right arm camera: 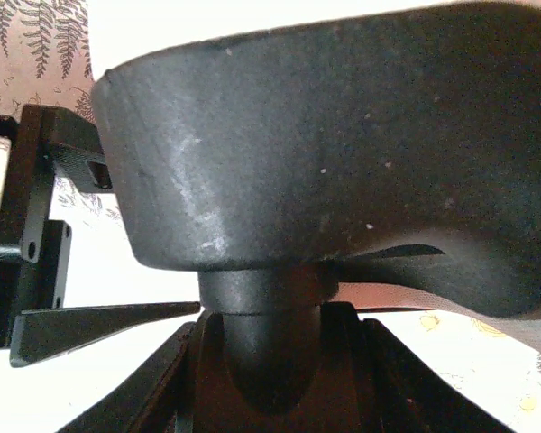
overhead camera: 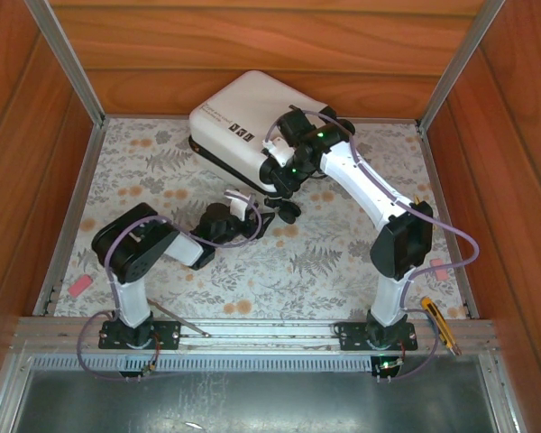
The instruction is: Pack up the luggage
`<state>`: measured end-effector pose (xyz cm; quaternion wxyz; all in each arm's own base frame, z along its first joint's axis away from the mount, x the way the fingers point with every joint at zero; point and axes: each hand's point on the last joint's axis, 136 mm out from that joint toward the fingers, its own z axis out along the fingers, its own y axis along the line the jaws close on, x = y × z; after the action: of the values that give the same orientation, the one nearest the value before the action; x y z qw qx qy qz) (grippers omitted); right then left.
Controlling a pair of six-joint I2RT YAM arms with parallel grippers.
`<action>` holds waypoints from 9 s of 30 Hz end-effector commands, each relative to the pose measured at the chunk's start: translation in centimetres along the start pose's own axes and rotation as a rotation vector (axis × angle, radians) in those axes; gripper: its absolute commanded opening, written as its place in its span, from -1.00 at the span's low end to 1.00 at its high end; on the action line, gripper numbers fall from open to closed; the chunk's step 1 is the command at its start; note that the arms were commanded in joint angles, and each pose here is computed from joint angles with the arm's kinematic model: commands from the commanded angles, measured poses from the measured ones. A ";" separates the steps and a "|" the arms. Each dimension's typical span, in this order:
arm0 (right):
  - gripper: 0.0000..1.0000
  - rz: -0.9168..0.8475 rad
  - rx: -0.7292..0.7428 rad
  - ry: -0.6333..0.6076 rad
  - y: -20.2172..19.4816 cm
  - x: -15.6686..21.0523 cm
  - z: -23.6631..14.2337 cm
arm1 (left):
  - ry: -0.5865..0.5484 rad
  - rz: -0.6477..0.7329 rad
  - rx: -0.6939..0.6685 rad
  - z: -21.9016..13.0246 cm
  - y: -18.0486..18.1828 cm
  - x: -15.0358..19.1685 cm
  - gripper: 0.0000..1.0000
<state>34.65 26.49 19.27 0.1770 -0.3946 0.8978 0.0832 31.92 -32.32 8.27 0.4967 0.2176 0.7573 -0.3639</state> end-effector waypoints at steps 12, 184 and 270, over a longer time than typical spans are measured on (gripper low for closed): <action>-1.00 -0.075 0.197 -0.212 -2.6 -5.1 -4.1 | -0.217 0.146 0.004 0.4 0.1 -4.5 0.20; 0.65 0.318 0.222 -0.007 -12.9 5.1 -3.2 | -0.288 0.500 -0.443 3.4 -7.3 -2.4 -1.00; 0.40 0.290 -0.152 -0.498 3.6 -1.0 -9.7 | 0.112 0.470 -0.302 0.5 -14.2 -3.7 1.00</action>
<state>27.50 28.66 29.57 0.2868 -0.2578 0.8783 0.2826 25.95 -42.61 16.72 0.6296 0.2918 0.7116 -0.1101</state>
